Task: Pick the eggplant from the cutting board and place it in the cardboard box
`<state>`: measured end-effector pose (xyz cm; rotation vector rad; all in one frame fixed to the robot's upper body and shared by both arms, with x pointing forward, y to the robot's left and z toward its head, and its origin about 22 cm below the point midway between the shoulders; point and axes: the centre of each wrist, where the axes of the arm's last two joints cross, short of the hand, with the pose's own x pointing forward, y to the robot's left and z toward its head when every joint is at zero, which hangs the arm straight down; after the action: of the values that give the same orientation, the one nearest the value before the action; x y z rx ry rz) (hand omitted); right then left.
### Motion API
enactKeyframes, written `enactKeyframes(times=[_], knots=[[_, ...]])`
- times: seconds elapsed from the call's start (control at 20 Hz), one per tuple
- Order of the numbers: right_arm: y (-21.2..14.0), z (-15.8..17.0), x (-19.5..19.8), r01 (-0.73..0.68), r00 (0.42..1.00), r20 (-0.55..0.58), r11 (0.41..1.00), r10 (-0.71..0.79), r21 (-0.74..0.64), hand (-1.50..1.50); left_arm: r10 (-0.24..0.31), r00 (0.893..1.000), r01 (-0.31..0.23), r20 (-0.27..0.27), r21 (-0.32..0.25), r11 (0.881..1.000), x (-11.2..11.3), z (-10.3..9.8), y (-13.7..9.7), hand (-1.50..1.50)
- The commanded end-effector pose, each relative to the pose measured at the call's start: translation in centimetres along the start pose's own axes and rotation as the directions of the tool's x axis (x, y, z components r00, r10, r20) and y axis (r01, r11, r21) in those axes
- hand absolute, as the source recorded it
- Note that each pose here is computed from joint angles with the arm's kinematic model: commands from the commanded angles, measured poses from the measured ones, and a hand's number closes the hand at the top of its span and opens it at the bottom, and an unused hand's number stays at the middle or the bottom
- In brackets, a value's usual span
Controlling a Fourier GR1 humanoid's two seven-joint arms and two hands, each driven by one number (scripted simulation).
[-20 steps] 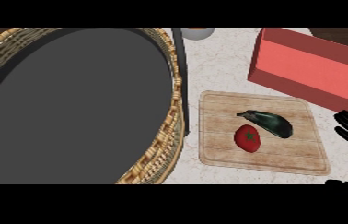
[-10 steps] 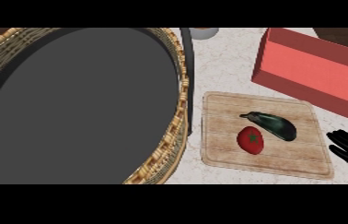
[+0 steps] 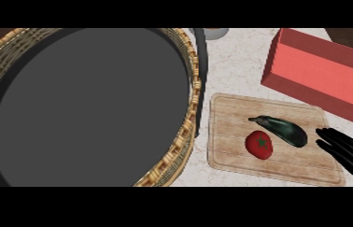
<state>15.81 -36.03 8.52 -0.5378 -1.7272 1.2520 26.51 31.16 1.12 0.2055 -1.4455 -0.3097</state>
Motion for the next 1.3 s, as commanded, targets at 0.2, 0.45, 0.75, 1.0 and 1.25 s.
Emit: enactKeyframes(times=[0.2,0.45,0.75,1.0,1.25], knots=[[0.9,-2.5,-0.3,-0.042,0.996,-0.078,0.998,0.045,0.042,-1.50,0.065,0.974,-0.019,0.217,-0.209,0.978,5.5,-2.5,-7.3,0.00],[2.9,-3.8,0.1,-0.016,0.999,-0.036,1.000,0.016,0.001,-1.50,0.066,0.978,-0.024,0.197,-0.208,0.978,4.4,-2.0,-6.5,0.00],[3.6,-4.2,-1.0,-0.040,0.998,-0.055,0.999,0.041,0.020,-1.50,0.078,0.980,-0.038,0.184,-0.212,0.977,4.5,-2.2,-7.1,0.00],[4.6,-4.7,-0.4,-0.048,0.998,-0.049,0.997,0.051,0.062,-1.50,0.086,0.980,-0.046,0.182,-0.217,0.975,5.2,-2.3,-6.8,0.00],[5.7,-6.0,-0.8,-0.060,0.996,-0.062,0.993,0.067,0.103,-1.50,0.059,0.978,-0.018,0.198,-0.201,0.979,5.7,-2.7,-6.5,0.00]])
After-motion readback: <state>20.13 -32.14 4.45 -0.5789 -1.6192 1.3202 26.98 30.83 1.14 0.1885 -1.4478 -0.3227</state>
